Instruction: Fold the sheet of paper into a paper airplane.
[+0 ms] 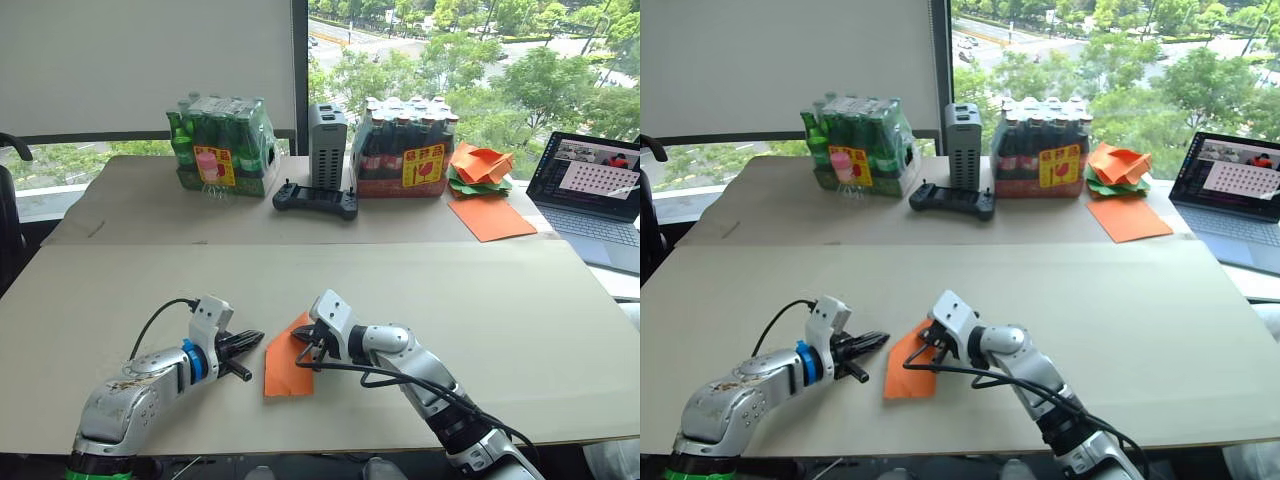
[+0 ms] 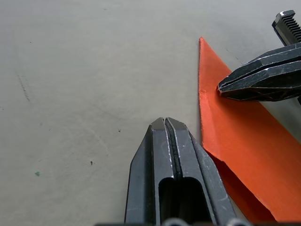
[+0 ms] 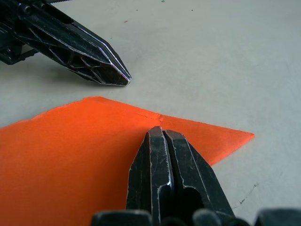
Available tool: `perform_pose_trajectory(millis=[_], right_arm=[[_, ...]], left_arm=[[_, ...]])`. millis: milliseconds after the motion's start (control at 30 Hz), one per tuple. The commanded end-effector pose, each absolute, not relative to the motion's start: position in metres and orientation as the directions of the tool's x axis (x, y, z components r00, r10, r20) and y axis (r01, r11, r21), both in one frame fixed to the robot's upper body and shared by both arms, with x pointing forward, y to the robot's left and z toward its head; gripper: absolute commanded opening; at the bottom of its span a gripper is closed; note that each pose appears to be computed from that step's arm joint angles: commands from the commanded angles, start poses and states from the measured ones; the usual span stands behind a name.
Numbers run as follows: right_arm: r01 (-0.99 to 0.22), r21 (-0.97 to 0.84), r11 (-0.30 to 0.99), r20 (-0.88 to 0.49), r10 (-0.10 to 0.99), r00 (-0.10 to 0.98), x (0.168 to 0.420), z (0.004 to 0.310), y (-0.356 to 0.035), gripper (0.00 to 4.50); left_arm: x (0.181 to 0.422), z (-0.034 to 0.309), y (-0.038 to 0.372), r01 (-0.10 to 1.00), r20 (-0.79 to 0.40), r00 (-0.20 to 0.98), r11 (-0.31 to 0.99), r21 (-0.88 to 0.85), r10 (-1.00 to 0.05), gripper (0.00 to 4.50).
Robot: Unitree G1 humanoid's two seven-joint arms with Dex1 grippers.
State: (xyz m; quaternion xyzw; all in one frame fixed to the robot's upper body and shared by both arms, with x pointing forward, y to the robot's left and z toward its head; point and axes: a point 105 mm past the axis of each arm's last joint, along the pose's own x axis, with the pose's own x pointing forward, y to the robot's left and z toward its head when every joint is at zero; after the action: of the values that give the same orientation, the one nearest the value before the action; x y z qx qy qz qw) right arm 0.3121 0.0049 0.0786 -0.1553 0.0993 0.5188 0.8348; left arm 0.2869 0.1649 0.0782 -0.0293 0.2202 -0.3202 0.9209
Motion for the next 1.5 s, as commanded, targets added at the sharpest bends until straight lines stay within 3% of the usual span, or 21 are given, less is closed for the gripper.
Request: perform_pose_trajectory(millis=[33,233,433,833,1067,1267,1500], right_arm=[[-0.888,-0.153,0.434,-0.361,0.812,0.459,0.313,0.07,-0.001,0.0],[-0.885,-0.152,0.44,-0.362,0.809,0.464,0.313,0.069,-0.002,0.0],[-0.883,-0.152,0.443,-0.363,0.806,0.467,0.312,0.069,-0.003,0.0],[-0.883,-0.147,0.446,-0.362,0.807,0.467,0.31,0.071,-0.005,0.0],[-0.912,0.011,0.411,-0.28,0.877,0.391,0.293,0.098,-0.001,0.0],[-0.92,0.002,0.393,-0.346,0.863,0.368,0.286,0.085,-0.009,0.0],[-0.888,0.003,0.46,-0.407,0.812,0.419,0.295,0.064,-0.017,0.0]], left_arm=[[0.287,0.092,0.157,0.606,-0.315,0.697,0.764,-0.222,-0.644,0.02],[0.282,0.102,0.146,0.663,-0.272,0.658,0.711,-0.234,-0.702,0.02],[0.273,0.092,0.141,0.697,-0.31,0.61,0.68,-0.227,-0.729,0.02],[0.278,0.053,0.147,0.653,-0.462,0.608,0.738,-0.17,-0.645,0.02],[0.275,0.042,0.143,0.669,-0.483,0.578,0.721,-0.18,-0.657,0.02],[0.273,0.042,0.141,0.677,-0.485,0.569,0.713,-0.183,-0.664,0.02],[0.272,0.041,0.141,0.678,-0.487,0.567,0.712,-0.184,-0.665,0.02]])
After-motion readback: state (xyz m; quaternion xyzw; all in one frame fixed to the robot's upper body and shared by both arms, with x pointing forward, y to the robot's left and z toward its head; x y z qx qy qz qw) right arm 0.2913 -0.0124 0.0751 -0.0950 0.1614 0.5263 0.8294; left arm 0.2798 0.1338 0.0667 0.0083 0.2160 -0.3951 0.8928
